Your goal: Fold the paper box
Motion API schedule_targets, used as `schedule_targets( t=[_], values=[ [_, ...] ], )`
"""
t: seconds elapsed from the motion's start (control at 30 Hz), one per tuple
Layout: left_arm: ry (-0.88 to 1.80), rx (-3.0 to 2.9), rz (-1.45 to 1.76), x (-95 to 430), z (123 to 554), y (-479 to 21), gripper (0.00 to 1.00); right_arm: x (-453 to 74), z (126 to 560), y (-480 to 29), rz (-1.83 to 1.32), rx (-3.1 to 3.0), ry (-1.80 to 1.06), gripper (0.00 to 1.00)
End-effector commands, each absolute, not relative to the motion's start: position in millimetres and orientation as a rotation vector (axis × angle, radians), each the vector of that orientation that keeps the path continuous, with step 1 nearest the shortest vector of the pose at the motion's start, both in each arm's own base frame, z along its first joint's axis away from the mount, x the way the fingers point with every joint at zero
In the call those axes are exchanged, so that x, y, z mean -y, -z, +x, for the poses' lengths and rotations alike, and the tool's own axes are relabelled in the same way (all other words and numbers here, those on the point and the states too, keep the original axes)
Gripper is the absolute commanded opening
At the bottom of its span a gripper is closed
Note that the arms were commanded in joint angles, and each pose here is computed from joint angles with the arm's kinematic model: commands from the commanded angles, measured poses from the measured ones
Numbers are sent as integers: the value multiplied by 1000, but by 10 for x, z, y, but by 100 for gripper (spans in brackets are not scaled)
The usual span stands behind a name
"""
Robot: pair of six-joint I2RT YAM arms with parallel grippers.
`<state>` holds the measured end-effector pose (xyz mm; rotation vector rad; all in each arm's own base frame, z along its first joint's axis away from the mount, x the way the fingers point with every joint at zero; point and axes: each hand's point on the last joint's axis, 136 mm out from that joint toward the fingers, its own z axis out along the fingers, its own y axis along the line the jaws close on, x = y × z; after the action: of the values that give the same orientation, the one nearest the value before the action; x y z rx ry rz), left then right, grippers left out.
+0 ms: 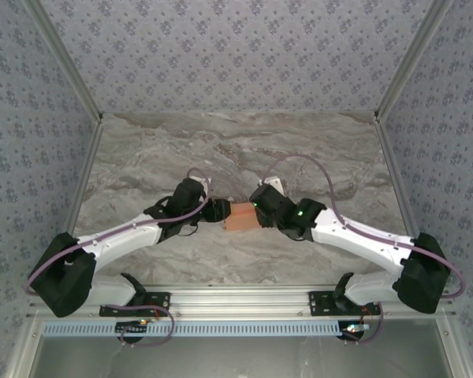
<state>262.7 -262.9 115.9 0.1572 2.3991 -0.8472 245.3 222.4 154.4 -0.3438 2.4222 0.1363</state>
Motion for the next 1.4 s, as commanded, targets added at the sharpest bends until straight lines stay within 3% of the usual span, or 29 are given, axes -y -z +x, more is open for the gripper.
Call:
schedule_targets(
  t=[0.0, 0.13, 0.47, 0.9, 1.2, 1.37],
  values=[
    [738, -2522, 168, 2510, 2495, -837, 54, -2249, 2396, -1759, -374, -2420, -207, 46],
    [735, -2523, 171, 2518, 2503, -841, 54, -2212, 2530, -1777, -336, -2452, -277, 49],
    [714, -2521, 182, 2504, 2504, -848, 54, -2102, 2851, -1403, -211, -2581, -487, 48],
    [715, -2544, 145, 2448, 2443, -678, 55, -1825, 2472, -655, -94, -2727, -489, 40],
    [778, -2502, 131, 2515, 2469, -791, 50, -1874, 2515, -770, -120, -2688, -519, 36],
    [803, -2449, 140, 2590, 2561, -1029, 54, -1996, 2589, -996, -146, -2637, -589, 37]
  ],
)
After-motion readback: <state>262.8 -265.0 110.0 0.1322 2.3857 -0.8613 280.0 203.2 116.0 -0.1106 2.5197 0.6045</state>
